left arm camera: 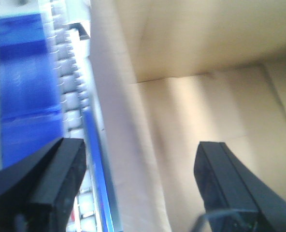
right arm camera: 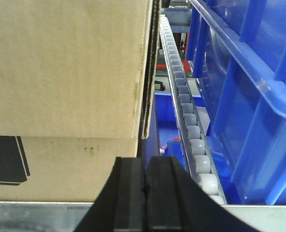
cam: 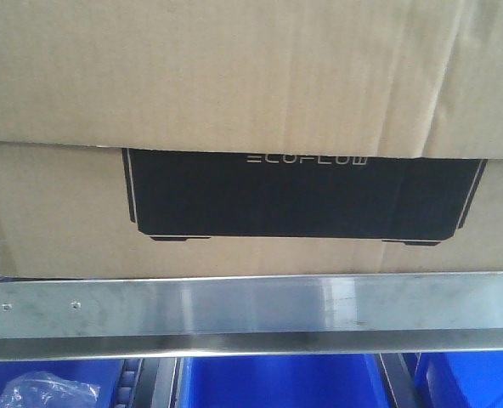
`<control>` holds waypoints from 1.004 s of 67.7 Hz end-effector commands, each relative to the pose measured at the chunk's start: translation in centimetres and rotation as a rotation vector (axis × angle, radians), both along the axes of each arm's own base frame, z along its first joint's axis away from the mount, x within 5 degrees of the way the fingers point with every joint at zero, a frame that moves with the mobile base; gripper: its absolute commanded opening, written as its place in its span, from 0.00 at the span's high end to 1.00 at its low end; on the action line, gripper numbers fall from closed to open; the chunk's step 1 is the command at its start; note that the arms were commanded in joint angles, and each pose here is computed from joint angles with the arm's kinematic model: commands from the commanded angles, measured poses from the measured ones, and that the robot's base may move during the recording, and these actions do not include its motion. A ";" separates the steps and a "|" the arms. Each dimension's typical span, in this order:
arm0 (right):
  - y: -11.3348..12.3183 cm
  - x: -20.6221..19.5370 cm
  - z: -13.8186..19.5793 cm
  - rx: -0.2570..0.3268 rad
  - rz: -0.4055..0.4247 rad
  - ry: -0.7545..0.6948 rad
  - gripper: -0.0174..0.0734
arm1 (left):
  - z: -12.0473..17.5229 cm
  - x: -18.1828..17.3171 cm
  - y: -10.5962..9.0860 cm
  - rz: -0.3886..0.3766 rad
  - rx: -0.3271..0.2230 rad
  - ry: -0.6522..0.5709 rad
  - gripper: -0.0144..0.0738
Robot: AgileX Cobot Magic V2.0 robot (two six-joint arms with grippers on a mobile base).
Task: Grab box from left shelf to table start
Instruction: 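Close both grippers on the box's opposite side walls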
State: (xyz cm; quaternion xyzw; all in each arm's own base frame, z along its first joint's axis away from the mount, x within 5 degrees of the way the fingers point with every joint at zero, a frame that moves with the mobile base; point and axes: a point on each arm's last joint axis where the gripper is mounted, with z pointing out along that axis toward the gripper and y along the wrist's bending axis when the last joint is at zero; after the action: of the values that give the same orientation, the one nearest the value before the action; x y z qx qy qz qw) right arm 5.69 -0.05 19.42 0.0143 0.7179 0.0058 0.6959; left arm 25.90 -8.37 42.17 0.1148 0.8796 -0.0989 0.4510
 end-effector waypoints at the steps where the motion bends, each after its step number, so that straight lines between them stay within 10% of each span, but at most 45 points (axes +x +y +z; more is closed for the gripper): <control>1: -0.1 -0.1 0.8 -0.006 -0.012 -0.096 0.74 | 1.5 0.5 -0.4 0.012 -0.044 -0.052 0.41; 41: -0.1 -0.1 1.3 0.033 -0.016 -0.157 0.74 | 0.2 3.8 -2.3 0.065 0.113 0.114 0.41; 68: 0.0 -1.2 5.8 0.115 0.006 -0.221 0.68 | 0.1 3.9 -2.4 0.061 0.102 0.113 0.41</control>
State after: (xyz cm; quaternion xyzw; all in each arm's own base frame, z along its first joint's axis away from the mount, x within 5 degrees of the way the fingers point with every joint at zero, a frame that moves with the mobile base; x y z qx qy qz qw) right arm 5.39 0.03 21.75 0.0520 0.6859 0.0522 0.7240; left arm 30.43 -10.86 39.86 0.1107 0.9316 -0.0319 0.3448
